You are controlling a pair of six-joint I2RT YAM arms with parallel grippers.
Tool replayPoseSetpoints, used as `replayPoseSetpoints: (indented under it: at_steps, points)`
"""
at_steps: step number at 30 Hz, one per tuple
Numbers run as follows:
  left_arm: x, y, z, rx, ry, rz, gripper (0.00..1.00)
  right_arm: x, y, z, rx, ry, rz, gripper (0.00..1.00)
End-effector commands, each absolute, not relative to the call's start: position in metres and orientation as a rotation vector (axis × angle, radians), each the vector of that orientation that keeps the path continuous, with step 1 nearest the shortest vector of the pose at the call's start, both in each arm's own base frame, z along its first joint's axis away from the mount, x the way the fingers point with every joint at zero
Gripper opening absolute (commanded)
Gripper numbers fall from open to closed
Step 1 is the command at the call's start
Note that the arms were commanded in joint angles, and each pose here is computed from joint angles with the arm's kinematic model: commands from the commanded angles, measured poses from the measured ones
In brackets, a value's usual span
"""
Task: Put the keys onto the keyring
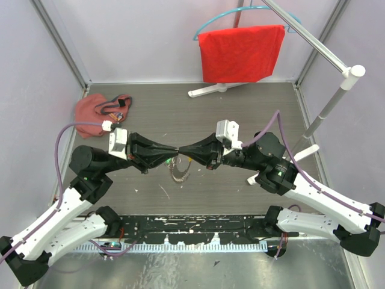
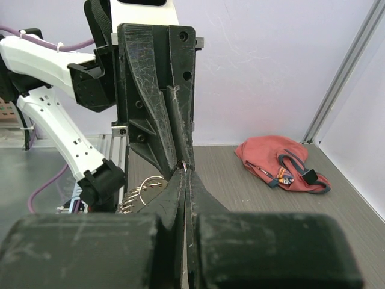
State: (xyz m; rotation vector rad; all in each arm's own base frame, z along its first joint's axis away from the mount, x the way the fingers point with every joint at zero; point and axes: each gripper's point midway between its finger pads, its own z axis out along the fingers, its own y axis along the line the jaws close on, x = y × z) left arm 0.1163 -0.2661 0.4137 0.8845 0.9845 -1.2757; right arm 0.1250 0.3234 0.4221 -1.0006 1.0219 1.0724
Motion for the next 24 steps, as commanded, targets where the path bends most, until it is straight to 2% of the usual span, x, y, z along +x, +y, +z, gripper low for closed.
replayPoseSetpoints:
  at_steps: [1, 8, 14, 15, 17, 19, 24]
  points:
    - [0.109, -0.265, 0.425, 0.897, 0.929, -1.285, 0.15, 0.116, 0.315, 0.454, -0.957, 0.916, 1.097, 0.01]
    - [0.108, -0.267, 0.423, 0.905, 0.931, -1.291, 0.00, 0.115, 0.315, 0.454, -0.958, 0.912, 1.099, 0.01]
    - [0.107, -0.265, 0.420, 0.925, 0.934, -1.274, 0.00, 0.116, 0.316, 0.451, -0.973, 0.929, 1.097, 0.01]
    - [0.107, -0.265, 0.419, 0.934, 0.940, -1.261, 0.00, 0.116, 0.317, 0.450, -0.978, 0.938, 1.094, 0.03]
    - [0.105, -0.264, 0.417, 0.971, 0.946, -1.233, 0.00, 0.117, 0.317, 0.447, -0.997, 0.958, 1.084, 0.17]
    - [0.102, -0.261, 0.416, 1.016, 0.946, -1.197, 0.00, 0.117, 0.317, 0.442, -1.028, 0.986, 1.067, 0.26]
    - [0.097, -0.255, 0.407, 1.103, 0.976, -1.134, 0.00, 0.116, 0.313, 0.429, -1.102, 1.038, 1.025, 0.45]
